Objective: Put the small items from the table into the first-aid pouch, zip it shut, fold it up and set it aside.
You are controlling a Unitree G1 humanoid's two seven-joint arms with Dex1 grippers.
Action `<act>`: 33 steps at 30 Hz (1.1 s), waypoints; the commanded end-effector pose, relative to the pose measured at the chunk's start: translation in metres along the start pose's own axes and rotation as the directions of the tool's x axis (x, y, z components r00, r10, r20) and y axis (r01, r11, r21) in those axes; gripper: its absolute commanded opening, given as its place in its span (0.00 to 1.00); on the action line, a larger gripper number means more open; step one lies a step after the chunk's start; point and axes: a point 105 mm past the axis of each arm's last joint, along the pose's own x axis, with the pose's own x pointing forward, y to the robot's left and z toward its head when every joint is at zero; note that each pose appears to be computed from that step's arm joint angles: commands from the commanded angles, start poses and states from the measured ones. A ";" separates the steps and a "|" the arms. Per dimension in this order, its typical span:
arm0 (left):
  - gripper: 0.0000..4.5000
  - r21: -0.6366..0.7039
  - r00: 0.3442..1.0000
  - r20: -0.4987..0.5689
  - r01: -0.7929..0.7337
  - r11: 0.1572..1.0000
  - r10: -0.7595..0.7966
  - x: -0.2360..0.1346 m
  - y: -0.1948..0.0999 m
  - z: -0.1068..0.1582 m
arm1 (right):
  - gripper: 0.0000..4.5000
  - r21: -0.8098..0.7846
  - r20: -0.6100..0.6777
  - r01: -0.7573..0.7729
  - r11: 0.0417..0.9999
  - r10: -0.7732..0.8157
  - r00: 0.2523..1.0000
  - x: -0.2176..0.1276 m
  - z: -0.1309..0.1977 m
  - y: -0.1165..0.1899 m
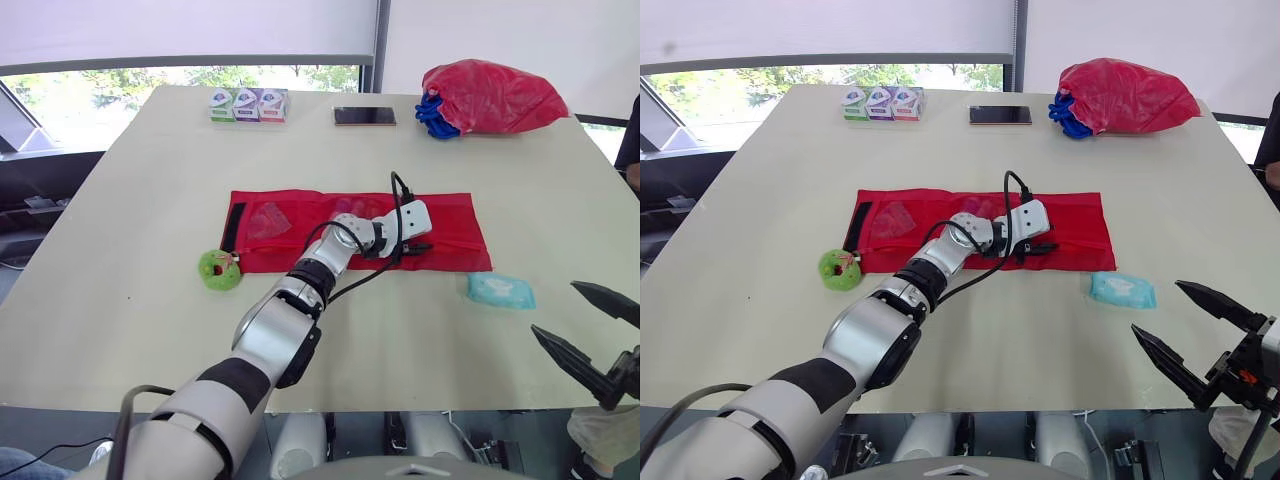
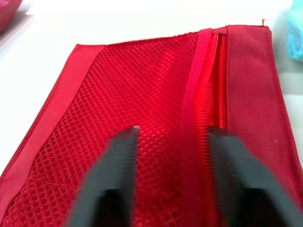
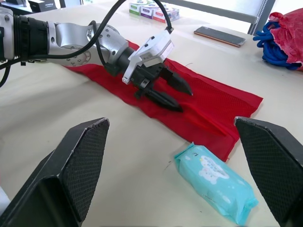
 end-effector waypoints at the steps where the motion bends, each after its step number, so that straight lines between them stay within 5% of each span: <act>1: 0.07 -0.015 0.998 0.056 -0.031 0.999 0.031 0.000 0.011 0.017 | 1.00 -0.036 0.022 -0.004 0.999 0.005 1.000 0.002 0.007 0.003; 9: 0.01 -0.065 0.996 0.092 -0.002 0.998 0.008 -0.005 0.012 0.021 | 1.00 -0.064 -0.027 0.059 0.996 -0.061 0.998 0.004 -0.003 -0.014; 18: 0.01 -0.035 0.991 0.127 0.051 0.998 -0.046 -0.006 0.003 0.025 | 1.00 -0.119 -0.278 -0.144 0.982 0.106 0.955 0.026 -0.042 -0.056; 33: 0.01 -0.050 0.983 0.163 0.089 0.995 -0.080 0.003 -0.008 0.039 | 1.00 -0.044 -0.423 -0.274 0.961 0.231 0.876 0.067 -0.101 -0.085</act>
